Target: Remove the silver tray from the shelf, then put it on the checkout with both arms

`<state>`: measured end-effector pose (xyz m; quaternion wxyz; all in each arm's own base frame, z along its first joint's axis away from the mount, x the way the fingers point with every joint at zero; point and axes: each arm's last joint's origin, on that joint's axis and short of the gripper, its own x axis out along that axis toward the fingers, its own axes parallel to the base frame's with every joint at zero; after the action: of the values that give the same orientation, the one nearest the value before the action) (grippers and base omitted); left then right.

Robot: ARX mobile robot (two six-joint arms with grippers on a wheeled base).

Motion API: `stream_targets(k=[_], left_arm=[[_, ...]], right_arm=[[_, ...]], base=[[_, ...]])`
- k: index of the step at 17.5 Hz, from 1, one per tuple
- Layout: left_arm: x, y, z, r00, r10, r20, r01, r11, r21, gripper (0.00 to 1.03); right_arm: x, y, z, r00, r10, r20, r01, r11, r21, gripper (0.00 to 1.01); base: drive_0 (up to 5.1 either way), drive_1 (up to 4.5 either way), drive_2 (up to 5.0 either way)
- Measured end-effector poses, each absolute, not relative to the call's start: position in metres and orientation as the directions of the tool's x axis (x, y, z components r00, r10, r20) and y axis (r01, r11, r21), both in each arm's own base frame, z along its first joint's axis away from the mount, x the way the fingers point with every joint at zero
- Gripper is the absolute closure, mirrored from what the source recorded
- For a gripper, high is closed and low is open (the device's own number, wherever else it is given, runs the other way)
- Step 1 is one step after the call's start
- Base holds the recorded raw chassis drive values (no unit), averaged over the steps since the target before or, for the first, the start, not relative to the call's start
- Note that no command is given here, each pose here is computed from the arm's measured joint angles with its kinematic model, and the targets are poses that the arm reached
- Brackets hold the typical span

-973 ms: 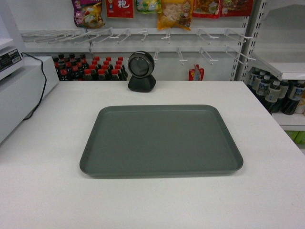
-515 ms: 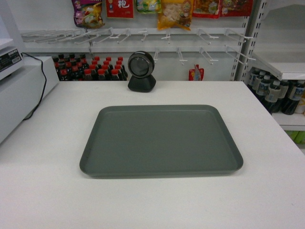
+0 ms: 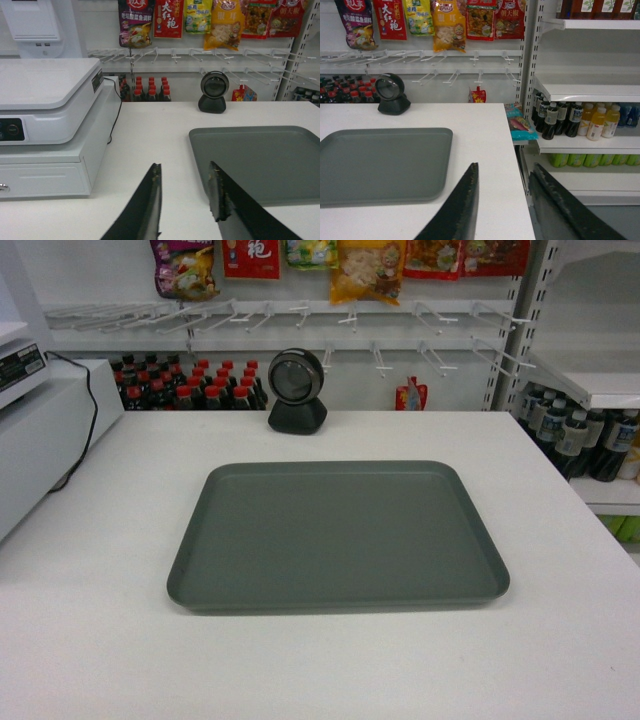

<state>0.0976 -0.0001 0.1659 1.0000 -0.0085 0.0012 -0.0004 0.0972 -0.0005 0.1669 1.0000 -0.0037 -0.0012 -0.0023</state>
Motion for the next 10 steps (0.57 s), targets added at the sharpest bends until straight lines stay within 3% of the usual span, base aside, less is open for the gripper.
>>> stream_targets(k=[2, 7, 8, 9, 10], left_arm=[[0.0976, -0.0001, 0.1659, 1.000, -0.001, -0.002, 0.001, 1.000, -0.017, 0.51], [0.0976, -0.0001, 0.1659, 1.000, -0.001, -0.002, 0.001, 1.000, -0.017, 0.15], [0.0976, -0.0001, 0.1659, 1.000, -0.001, -0.002, 0.001, 1.000, -0.017, 0.06], [0.0976, -0.0001, 0.1659, 1.000, -0.001, -0.002, 0.001, 1.000, -0.017, 0.03], [0.0976, -0.0001, 0.1659, 1.000, -0.001, -0.002, 0.001, 1.000, -0.017, 0.05]], right_arm=[[0.0972, -0.0005, 0.1671, 1.000, -0.005, 0.004, 0.005, 1.000, -0.007, 0.53], [0.0972, -0.0005, 0.1671, 1.000, -0.005, 0.004, 0.005, 1.000, -0.007, 0.18], [0.0972, -0.0005, 0.1671, 1.000, -0.005, 0.004, 0.005, 1.000, -0.007, 0.07], [0.0972, -0.0005, 0.1671, 1.000, -0.005, 0.004, 0.005, 1.000, -0.007, 0.01], [0.0972, -0.0005, 0.1671, 1.000, -0.005, 0.004, 0.005, 1.000, -0.007, 0.02]], base=[[0.0, 0.00, 0.0], [0.0, 0.00, 0.0], [0.0, 0.00, 0.0], [0.0, 0.00, 0.0], [0.0, 0.00, 0.0]])
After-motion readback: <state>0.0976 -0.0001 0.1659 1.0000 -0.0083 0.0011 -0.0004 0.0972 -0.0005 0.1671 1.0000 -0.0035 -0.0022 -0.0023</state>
